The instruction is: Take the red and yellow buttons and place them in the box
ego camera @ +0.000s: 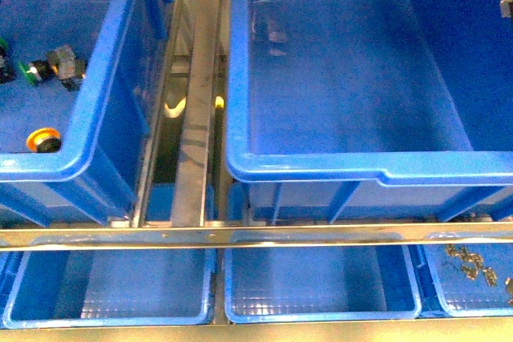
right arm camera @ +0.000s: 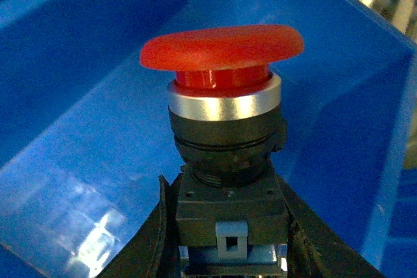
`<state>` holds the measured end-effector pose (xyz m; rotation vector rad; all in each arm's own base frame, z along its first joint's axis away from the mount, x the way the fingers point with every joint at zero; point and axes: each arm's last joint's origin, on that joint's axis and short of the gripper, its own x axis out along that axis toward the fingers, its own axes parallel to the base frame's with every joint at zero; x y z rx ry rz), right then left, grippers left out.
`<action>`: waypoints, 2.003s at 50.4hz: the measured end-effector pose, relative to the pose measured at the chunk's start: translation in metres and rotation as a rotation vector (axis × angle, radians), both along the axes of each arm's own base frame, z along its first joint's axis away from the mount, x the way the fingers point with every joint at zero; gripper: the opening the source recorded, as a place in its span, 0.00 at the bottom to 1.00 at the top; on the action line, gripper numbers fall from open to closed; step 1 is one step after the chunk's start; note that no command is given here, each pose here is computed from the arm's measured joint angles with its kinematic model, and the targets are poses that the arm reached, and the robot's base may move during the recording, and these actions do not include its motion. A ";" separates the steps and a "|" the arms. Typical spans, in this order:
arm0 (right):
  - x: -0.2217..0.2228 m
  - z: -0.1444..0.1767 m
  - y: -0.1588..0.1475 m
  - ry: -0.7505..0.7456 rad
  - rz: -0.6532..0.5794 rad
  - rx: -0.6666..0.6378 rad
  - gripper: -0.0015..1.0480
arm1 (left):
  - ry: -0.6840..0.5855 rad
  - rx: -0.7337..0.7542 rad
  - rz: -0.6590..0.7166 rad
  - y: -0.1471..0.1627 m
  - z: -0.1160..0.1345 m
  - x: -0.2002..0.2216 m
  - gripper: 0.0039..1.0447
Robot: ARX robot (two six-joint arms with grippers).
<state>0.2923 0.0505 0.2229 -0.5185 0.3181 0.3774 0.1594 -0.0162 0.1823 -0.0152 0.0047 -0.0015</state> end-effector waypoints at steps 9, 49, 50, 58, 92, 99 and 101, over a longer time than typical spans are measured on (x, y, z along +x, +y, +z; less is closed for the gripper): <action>-0.006 -0.006 -0.009 0.025 -0.031 0.007 0.26 | 0.006 0.002 -0.013 0.007 -0.005 -0.011 0.02; -0.017 -0.011 -0.006 0.026 -0.038 0.020 0.26 | -0.029 0.007 -0.006 0.016 -0.008 -0.040 0.02; -0.017 -0.011 -0.006 0.027 -0.042 0.019 0.26 | -0.029 0.007 -0.005 0.016 -0.009 -0.040 0.02; -0.018 -0.012 -0.001 0.021 -0.020 0.024 0.26 | -0.025 0.007 -0.003 0.016 -0.009 -0.044 0.02; 0.123 -0.048 0.015 0.181 -0.061 0.041 0.26 | -0.006 0.008 -0.002 0.016 -0.013 -0.062 0.02; 0.169 -0.059 0.022 0.191 -0.092 0.022 0.26 | -0.010 0.007 -0.002 0.016 -0.013 -0.062 0.02; 0.181 -0.063 0.024 0.201 -0.101 0.021 0.26 | -0.010 0.007 -0.002 0.016 -0.013 -0.062 0.02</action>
